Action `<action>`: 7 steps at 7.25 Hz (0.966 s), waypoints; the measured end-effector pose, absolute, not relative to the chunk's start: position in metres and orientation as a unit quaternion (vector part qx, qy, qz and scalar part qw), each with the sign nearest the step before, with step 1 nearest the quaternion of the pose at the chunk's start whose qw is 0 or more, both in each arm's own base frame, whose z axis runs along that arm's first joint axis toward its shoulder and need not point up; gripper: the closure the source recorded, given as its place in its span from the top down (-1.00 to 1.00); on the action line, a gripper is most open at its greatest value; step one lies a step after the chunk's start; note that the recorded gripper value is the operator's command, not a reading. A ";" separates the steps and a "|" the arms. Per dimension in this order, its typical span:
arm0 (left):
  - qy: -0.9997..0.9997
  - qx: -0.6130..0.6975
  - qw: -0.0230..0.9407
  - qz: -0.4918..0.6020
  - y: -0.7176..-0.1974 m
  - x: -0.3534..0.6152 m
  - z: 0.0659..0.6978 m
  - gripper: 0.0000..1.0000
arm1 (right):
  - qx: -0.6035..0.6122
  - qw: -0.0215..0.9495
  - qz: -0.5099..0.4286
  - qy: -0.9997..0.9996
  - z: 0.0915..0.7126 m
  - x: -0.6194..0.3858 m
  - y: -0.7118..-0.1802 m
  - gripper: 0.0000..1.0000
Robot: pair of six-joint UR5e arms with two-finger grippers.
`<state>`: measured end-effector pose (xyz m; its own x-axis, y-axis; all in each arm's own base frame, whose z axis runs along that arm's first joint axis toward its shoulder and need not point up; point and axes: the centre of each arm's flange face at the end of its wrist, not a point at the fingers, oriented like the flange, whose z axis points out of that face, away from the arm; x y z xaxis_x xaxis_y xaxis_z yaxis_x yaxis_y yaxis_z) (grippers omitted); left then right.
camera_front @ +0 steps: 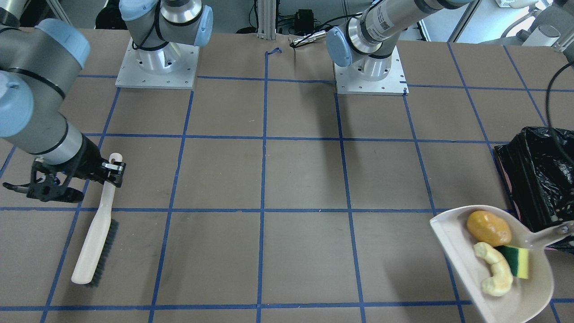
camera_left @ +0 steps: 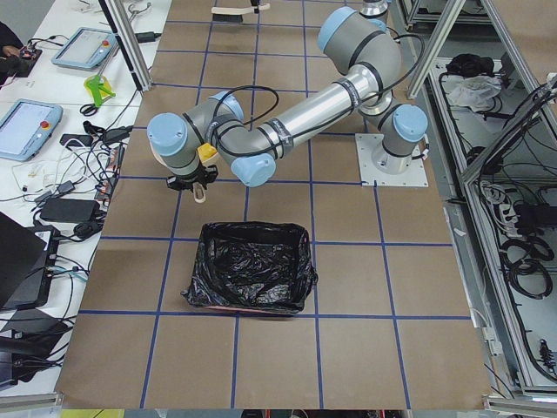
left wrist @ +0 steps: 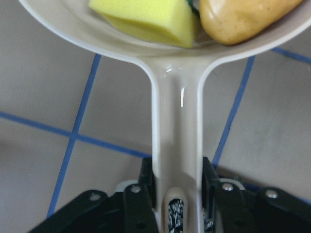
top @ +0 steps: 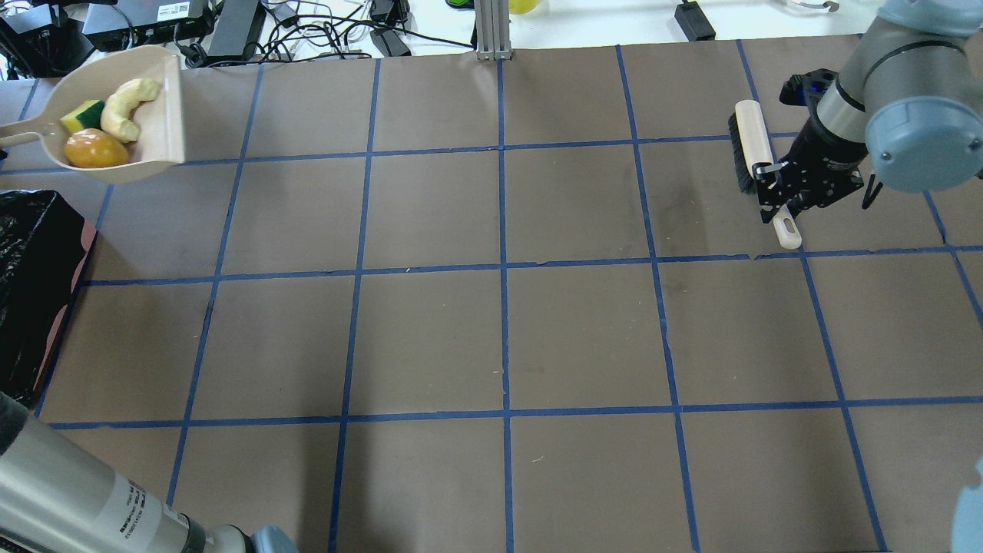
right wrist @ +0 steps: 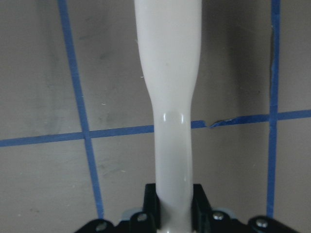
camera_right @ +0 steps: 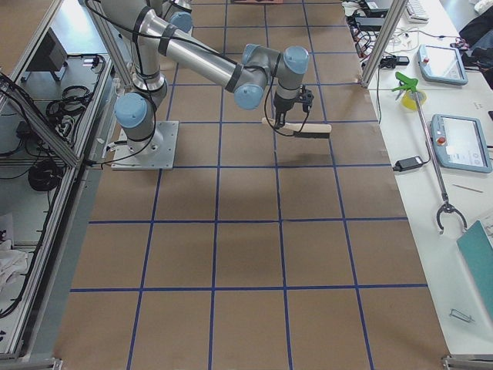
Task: Sweep and dump trash into bin
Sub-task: 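Tip the dustpan over the bin with the left gripper while the right lowers the brush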
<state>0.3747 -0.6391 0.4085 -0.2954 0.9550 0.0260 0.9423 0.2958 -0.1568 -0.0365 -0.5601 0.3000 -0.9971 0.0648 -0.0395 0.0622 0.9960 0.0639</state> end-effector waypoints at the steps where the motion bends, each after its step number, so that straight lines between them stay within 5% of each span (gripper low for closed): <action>1: -0.796 -0.602 0.044 0.049 -0.613 0.426 0.417 -1.00 | 0.024 0.020 0.028 0.999 0.290 -0.055 -0.559 -1.00; 7: -0.670 -0.733 -0.062 -0.096 -0.541 0.595 0.439 -1.00 | 0.002 0.010 0.031 0.999 0.242 -0.094 -0.571 -1.00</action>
<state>0.5949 -0.5411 0.4390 0.0830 0.9949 0.0577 0.9710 -0.0937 0.2198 -0.0940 -0.5707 0.2423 -0.9998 0.0055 -0.0199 0.0042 0.9980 0.0630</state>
